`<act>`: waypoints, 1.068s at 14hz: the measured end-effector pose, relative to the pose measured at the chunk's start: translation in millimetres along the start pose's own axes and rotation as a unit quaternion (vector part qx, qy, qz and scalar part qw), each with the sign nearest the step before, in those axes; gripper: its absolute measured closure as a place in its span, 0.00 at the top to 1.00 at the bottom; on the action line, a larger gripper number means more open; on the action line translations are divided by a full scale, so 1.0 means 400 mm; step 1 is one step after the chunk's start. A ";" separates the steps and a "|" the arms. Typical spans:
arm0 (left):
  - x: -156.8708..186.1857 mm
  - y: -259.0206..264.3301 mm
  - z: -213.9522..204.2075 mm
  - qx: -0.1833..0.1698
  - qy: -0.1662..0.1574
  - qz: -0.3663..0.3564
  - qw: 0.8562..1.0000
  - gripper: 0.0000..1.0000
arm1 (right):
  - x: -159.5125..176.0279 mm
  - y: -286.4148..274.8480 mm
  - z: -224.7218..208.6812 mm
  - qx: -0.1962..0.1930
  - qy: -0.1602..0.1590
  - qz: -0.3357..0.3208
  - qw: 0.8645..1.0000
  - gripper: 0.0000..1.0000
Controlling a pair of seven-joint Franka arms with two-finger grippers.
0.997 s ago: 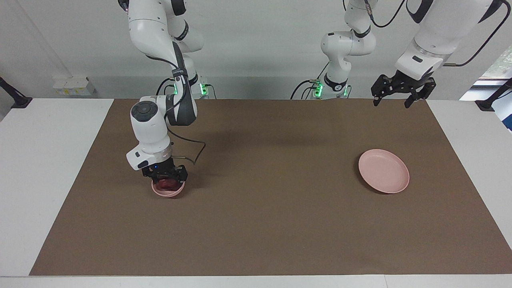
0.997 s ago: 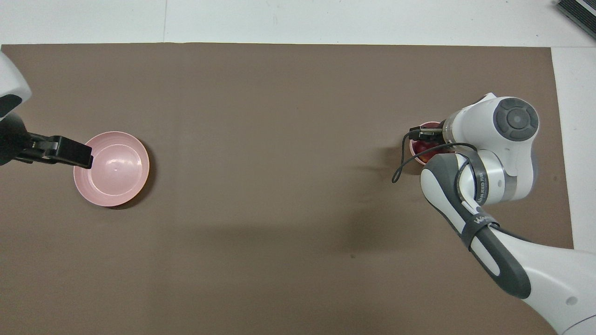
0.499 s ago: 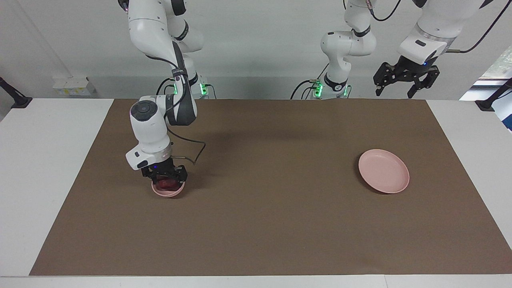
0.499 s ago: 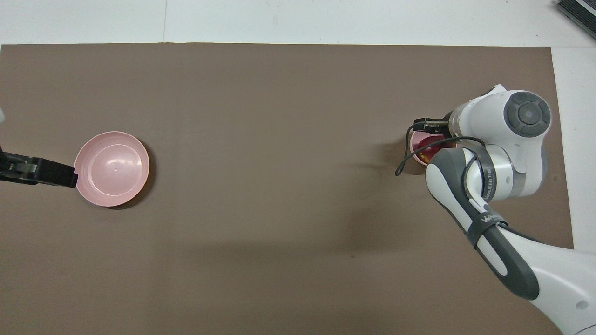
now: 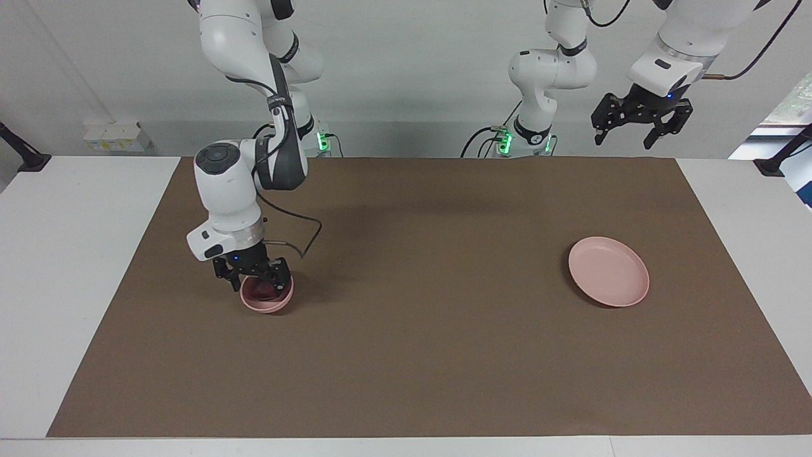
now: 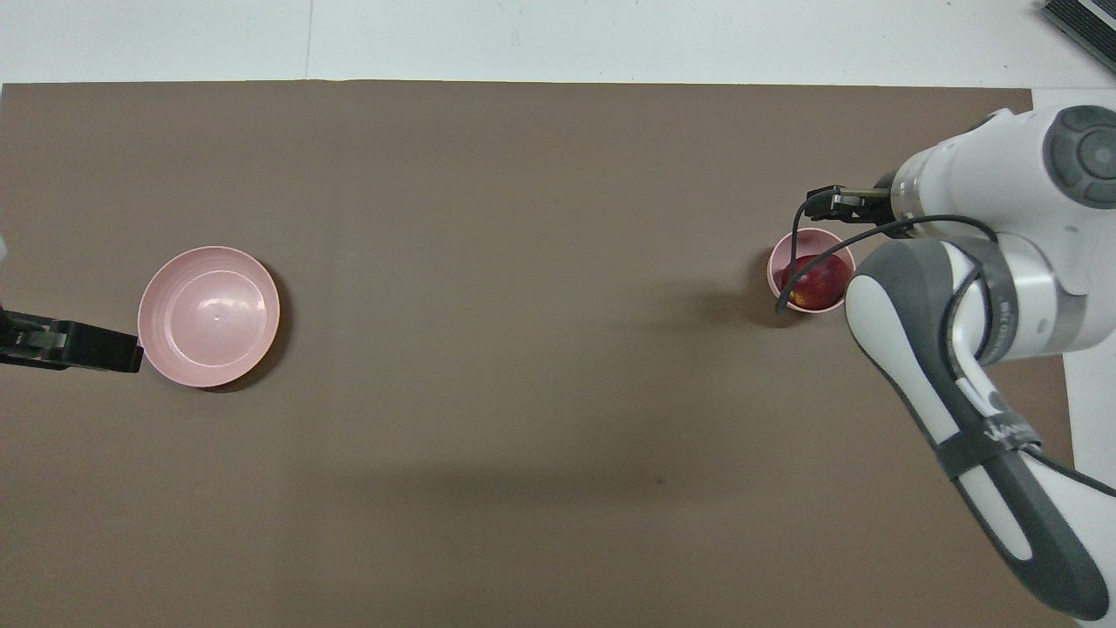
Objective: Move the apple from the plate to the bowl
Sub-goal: 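Open the right gripper and lift it away from the bowl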
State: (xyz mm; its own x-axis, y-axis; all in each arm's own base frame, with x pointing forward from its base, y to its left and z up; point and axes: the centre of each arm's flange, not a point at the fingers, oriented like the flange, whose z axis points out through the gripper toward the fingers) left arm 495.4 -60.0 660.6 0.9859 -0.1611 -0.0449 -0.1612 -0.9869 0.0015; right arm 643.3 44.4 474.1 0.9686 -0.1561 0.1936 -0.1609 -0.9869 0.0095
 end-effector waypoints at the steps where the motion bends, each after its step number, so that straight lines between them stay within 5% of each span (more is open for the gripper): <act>1: 0.000 -0.008 0.000 0.000 0.000 -0.003 1.000 1.00 | 0.010 -0.001 -0.058 0.006 -0.007 0.005 1.000 1.00; 7: -0.001 -0.028 0.000 -0.001 0.001 -0.011 1.000 1.00 | 0.001 0.031 -0.320 0.008 -0.047 0.017 0.999 1.00; 15: -0.001 -0.029 -0.001 -0.001 0.001 -0.011 1.000 1.00 | -0.069 0.059 -0.495 0.010 -0.055 0.017 0.998 1.00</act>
State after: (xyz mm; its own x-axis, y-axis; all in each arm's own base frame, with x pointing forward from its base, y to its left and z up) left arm 497.0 -48.6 660.8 0.9893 -0.1394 -0.0420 -0.1394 -0.9902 0.0030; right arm 575.4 33.5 663.1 0.9777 -0.1923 0.0849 -0.1917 -0.9813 -0.0157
